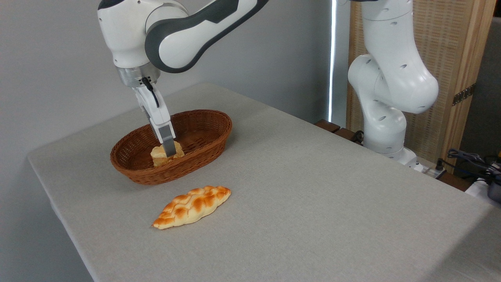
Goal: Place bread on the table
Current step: 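Lower the gripper into the basket and close on the bread piece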
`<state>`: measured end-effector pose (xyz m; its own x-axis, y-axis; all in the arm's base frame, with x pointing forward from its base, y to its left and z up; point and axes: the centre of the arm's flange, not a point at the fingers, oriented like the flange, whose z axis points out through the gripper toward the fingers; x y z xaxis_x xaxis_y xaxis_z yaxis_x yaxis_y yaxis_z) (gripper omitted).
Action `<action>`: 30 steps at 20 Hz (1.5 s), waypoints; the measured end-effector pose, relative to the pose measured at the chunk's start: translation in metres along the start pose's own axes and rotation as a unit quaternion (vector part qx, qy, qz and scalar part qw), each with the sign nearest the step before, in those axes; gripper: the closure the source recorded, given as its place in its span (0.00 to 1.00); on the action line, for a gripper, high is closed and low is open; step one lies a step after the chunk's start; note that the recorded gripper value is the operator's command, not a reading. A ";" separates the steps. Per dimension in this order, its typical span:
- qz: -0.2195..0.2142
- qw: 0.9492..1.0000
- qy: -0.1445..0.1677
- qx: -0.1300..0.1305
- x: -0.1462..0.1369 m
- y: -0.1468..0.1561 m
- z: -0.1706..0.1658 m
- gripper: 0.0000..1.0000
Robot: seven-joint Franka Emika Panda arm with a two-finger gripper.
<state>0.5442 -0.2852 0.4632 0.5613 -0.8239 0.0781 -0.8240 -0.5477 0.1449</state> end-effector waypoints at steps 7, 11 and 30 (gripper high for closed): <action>0.009 1.000 -0.008 0.004 0.005 0.001 0.013 0.00; 0.018 0.999 -0.024 0.020 0.004 -0.004 0.020 0.00; 0.038 0.999 -0.032 0.015 0.016 0.017 0.033 0.59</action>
<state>0.5368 -0.3122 0.4343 0.4921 -0.8702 0.0253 -0.8664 -0.4867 0.1120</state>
